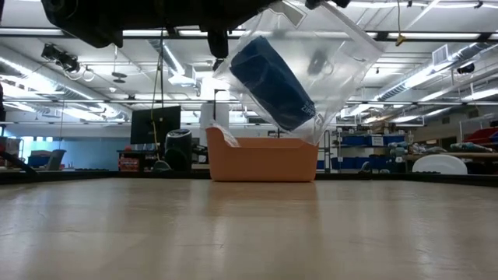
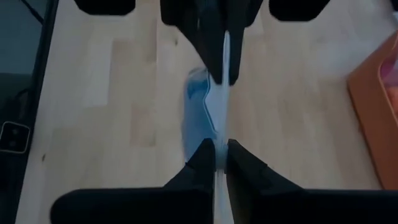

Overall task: Roll bandage
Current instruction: Close the transparent zip bag

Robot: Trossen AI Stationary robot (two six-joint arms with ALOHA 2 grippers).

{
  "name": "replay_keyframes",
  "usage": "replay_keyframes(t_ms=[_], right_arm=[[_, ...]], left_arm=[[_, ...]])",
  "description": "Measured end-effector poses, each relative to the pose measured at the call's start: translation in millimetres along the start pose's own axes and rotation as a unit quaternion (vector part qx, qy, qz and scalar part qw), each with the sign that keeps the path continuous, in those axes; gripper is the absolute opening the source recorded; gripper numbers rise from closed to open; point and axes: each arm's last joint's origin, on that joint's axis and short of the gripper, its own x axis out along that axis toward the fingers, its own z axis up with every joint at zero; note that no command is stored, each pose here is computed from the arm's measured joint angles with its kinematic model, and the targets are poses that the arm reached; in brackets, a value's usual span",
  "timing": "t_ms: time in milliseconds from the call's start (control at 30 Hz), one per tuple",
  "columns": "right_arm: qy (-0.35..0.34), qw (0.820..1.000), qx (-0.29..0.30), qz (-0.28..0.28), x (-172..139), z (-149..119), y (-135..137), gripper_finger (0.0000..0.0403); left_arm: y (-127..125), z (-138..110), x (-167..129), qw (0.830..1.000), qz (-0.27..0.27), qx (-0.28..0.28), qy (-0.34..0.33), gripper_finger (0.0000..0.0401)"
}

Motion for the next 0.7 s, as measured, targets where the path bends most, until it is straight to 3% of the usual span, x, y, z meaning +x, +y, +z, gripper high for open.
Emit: replay_keyframes(t_ms=[700], right_arm=[[0.104,0.994,0.023,-0.012,-3,-20,-5,0.0021]], left_arm=[[0,0,0,1.0,0.004,-0.001,-0.002,0.0001]])
